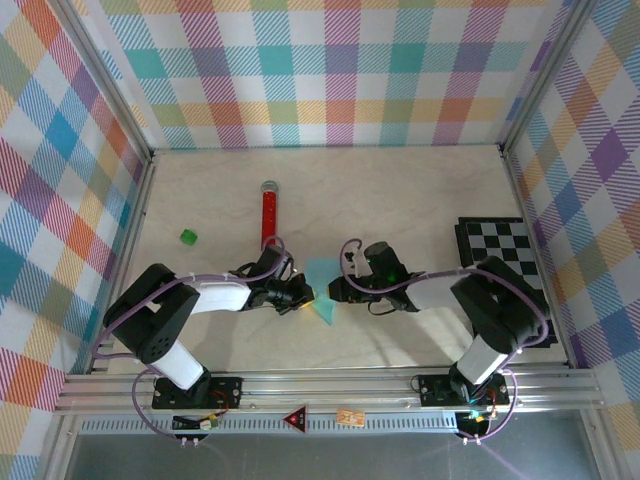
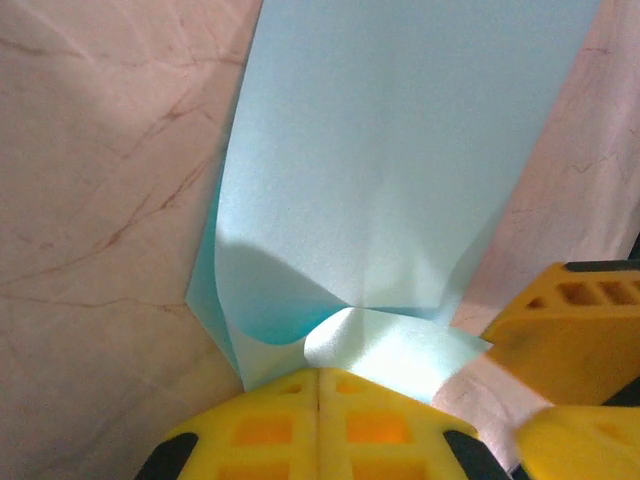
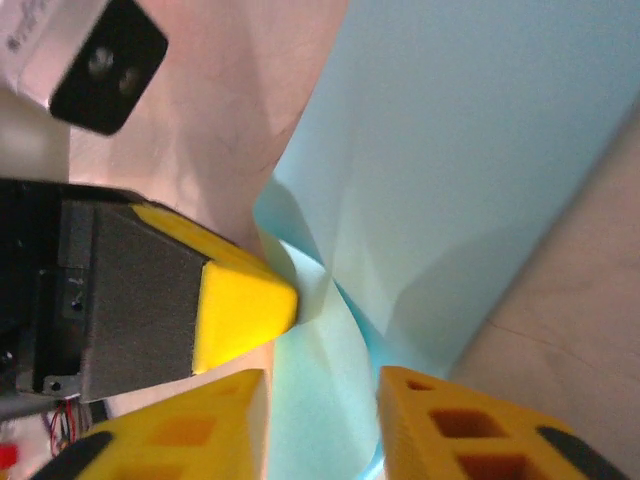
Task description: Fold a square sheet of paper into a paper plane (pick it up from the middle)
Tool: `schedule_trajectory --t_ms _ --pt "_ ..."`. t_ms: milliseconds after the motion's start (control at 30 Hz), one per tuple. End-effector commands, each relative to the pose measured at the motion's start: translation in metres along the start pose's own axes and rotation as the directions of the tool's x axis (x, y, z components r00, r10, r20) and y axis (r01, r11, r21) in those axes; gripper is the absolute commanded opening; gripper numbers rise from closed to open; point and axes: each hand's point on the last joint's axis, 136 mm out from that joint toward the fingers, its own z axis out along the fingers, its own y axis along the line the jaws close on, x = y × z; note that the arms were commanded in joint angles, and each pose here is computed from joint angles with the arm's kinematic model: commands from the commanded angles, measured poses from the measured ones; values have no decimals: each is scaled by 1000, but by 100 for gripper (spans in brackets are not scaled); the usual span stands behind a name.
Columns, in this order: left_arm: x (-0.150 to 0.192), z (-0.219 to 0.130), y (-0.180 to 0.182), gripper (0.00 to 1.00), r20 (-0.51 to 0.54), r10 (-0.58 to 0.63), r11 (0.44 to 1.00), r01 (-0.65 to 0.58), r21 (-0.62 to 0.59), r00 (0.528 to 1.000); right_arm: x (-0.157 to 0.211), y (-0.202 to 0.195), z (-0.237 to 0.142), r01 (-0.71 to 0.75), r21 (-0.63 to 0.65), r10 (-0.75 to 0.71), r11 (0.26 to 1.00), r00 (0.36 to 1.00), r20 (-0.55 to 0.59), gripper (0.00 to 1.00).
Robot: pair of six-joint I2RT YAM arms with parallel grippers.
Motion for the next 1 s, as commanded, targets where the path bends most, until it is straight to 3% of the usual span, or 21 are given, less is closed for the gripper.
schedule_trajectory --t_ms 0,100,267,367,467,967 --pt "18 8 37 0 -54 -35 991 28 -127 998 -6 -4 -17 -14 83 13 996 1000 14 41" --pt "17 9 36 0 -53 -34 991 27 -128 998 -6 21 -22 -20 7 21 1000 998 -52 42" --pt "16 8 37 0 -48 -33 991 26 -133 998 8 56 -12 -52 -110 31 993 982 -187 25" --pt "15 7 37 0 -41 -32 990 26 -136 999 21 56 -2 -63 -65 45 996 968 -248 12" --pt "15 8 37 0 -43 -34 990 27 -136 999 29 53 7 -66 -31 55 997 957 -286 7" --pt "14 10 37 0 -48 -33 989 25 -144 998 70 16 11 -54 171 118 984 915 -386 4"
